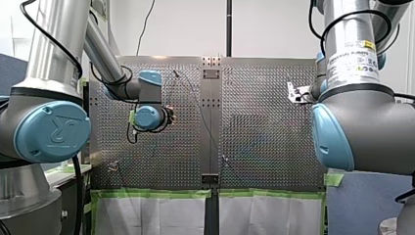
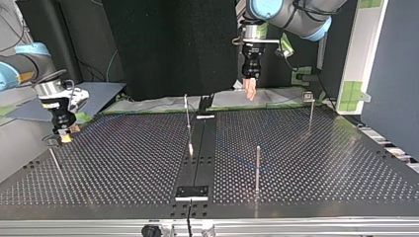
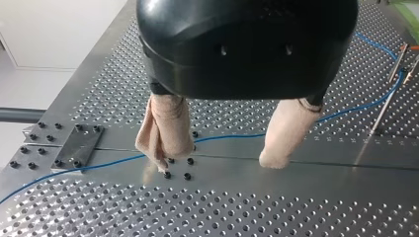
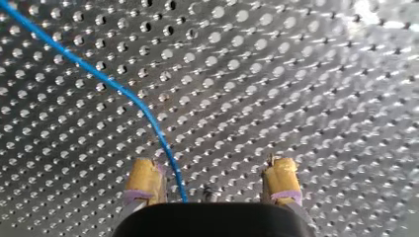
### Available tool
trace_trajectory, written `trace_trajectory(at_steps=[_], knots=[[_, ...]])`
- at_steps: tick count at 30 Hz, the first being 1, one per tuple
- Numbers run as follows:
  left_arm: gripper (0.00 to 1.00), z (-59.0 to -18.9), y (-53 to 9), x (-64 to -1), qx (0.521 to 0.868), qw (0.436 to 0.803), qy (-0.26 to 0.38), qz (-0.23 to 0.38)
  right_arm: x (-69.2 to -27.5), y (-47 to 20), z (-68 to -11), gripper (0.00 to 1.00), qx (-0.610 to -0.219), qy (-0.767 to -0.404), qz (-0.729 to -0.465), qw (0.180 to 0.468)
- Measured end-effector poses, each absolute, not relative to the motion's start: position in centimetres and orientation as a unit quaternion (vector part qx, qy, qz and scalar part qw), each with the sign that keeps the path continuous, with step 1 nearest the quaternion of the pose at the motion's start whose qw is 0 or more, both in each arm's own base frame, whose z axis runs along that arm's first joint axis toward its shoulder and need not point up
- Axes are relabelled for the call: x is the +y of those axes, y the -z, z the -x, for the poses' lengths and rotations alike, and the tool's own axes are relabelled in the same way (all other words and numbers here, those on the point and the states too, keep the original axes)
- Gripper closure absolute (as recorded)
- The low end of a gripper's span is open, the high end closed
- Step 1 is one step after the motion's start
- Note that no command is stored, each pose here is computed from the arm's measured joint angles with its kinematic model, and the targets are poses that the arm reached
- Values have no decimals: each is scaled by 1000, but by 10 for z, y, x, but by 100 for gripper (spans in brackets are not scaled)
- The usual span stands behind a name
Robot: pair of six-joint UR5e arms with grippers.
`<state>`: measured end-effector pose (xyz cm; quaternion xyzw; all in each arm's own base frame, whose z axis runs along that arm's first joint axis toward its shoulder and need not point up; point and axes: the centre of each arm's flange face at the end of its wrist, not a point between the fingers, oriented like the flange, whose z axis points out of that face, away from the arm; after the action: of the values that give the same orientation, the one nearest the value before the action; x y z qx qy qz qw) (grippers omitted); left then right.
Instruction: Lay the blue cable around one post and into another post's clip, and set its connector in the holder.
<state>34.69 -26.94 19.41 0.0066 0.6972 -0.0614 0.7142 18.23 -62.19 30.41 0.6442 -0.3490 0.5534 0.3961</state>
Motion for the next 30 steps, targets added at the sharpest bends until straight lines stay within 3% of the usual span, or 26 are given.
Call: trace_trajectory(at_steps=[15, 30], knots=[[0, -338, -188, -271, 702, 707, 88, 10, -572, -297, -232, 0, -317, -588, -643, 376], [0, -323, -179, -275, 712, 693, 118, 15, -518, -254, -287, 0, -316, -570, -661, 372]])
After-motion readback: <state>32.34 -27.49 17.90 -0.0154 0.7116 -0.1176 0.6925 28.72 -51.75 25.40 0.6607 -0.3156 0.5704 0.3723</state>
